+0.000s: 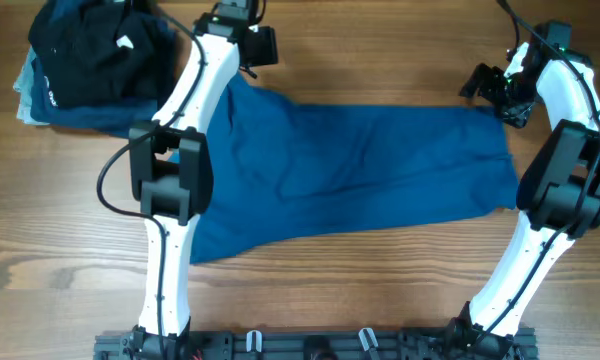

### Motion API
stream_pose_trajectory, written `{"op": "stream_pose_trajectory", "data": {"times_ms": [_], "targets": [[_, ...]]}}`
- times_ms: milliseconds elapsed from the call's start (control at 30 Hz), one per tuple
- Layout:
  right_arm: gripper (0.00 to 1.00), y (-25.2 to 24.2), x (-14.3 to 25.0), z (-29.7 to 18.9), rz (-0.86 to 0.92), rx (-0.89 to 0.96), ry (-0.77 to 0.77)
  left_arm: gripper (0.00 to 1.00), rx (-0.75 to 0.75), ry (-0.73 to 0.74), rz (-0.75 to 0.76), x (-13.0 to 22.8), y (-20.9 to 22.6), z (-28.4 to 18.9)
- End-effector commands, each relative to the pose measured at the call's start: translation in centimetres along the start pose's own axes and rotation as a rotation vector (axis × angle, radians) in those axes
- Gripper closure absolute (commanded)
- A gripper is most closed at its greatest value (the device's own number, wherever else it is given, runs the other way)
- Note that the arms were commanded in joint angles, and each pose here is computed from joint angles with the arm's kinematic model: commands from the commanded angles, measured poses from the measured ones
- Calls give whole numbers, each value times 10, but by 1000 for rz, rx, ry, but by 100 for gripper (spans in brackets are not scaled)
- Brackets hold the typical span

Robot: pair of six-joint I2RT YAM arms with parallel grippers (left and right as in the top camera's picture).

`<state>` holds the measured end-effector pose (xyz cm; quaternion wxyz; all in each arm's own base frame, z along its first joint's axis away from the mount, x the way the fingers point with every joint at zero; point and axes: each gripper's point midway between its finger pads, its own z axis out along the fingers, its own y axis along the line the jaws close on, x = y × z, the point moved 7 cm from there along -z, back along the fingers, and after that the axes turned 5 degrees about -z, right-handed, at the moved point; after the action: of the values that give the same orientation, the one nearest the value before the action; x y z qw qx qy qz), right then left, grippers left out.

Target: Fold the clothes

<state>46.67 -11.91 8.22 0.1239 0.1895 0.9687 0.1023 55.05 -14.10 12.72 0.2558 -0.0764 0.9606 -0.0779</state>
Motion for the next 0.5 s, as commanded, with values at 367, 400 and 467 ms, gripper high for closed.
{"op": "stream_pose_trajectory", "data": {"times_ms": [367, 400, 467], "targets": [[2, 4, 0, 5, -23, -21, 13, 37, -96, 15, -159, -7, 48, 14], [2, 4, 0, 5, -23, -21, 13, 37, -96, 17, -158, -7, 48, 14], [2, 4, 0, 5, -23, -20, 13, 37, -99, 23, -158, -5, 49, 16]]}}
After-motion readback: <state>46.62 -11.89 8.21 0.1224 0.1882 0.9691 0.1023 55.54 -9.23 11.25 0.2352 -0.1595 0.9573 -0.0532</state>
